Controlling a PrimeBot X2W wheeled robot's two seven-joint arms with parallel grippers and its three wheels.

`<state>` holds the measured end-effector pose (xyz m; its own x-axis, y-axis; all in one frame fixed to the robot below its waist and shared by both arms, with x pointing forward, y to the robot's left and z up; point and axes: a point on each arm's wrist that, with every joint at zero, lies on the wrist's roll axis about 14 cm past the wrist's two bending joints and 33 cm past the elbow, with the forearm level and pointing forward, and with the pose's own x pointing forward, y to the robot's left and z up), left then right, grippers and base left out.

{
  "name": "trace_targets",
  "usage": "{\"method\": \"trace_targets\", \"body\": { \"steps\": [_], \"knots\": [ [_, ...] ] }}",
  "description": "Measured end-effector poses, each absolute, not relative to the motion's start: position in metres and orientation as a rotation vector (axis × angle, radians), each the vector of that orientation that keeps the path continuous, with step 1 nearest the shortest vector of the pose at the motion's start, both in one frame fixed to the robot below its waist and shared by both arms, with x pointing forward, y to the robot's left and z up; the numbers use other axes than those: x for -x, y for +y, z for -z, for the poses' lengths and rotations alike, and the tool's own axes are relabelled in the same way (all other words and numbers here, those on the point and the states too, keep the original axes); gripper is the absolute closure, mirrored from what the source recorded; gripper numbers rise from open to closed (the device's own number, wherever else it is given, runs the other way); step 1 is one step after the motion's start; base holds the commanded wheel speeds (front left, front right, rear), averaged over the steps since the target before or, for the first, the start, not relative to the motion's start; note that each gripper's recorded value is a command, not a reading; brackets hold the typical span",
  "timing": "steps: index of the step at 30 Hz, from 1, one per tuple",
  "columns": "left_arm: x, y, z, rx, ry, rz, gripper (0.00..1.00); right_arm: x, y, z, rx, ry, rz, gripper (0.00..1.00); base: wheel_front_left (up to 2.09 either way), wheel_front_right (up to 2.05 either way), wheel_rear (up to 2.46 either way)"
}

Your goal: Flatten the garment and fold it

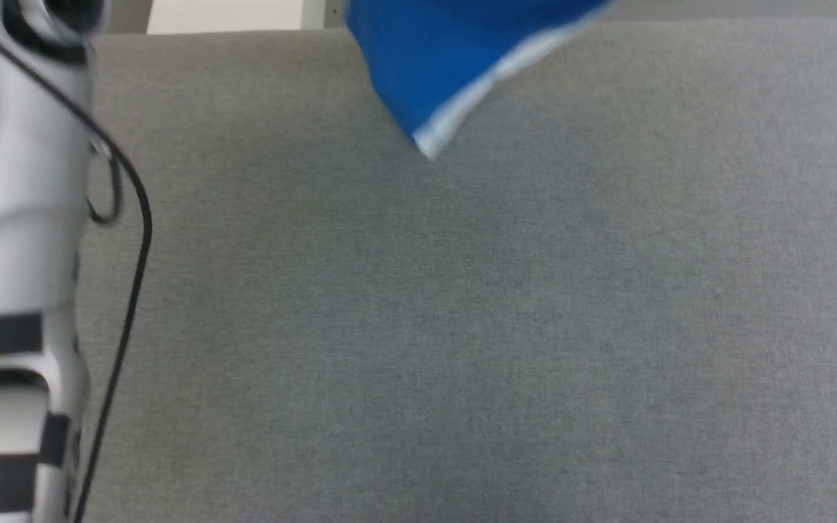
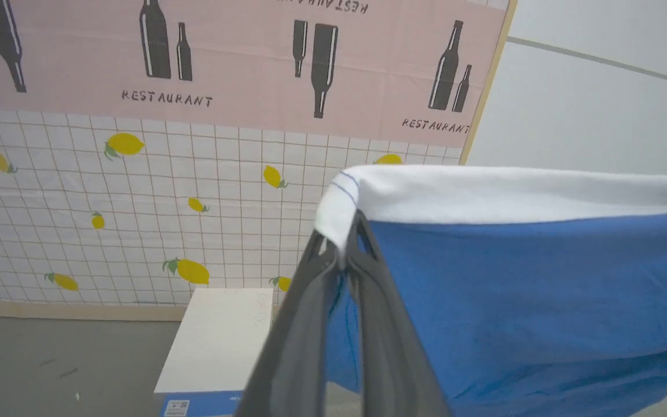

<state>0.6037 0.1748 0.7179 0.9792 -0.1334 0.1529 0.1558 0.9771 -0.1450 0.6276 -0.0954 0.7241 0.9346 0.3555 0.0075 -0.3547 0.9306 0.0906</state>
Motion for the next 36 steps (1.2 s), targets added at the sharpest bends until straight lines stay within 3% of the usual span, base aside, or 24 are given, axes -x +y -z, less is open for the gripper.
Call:
{"method": "trace_targets", "body": {
  "steps": [6, 11, 16, 24, 36],
  "knots": [
    [-0.627, 0.171, -0.753, 0.130, -0.279, 0.135, 1.00, -0.647, -0.097, -0.746, -0.127, -0.094, -0.340, 1.00, 0.00, 0.00, 0.00],
    [-0.639, 0.169, -0.723, 0.127, -0.253, 0.147, 1.00, -0.655, -0.090, -0.717, -0.168, -0.069, -0.364, 1.00, 0.00, 0.00, 0.00],
    [-0.627, 0.170, -0.667, 0.139, -0.162, 0.161, 1.00, -0.637, -0.086, -0.660, -0.229, 0.010, -0.409, 1.00, 0.00, 0.00, 0.00],
    [-0.549, 0.175, -0.591, 0.234, -0.052, 0.157, 1.00, -0.558, -0.104, -0.583, -0.296, 0.131, -0.444, 1.00, 0.00, 0.00, 0.00],
    [-0.359, 0.176, -0.459, 0.419, 0.364, 0.004, 1.00, -0.371, -0.105, -0.471, -0.378, 0.507, -0.472, 1.00, 0.00, 0.00, 0.00]
  ]
}}
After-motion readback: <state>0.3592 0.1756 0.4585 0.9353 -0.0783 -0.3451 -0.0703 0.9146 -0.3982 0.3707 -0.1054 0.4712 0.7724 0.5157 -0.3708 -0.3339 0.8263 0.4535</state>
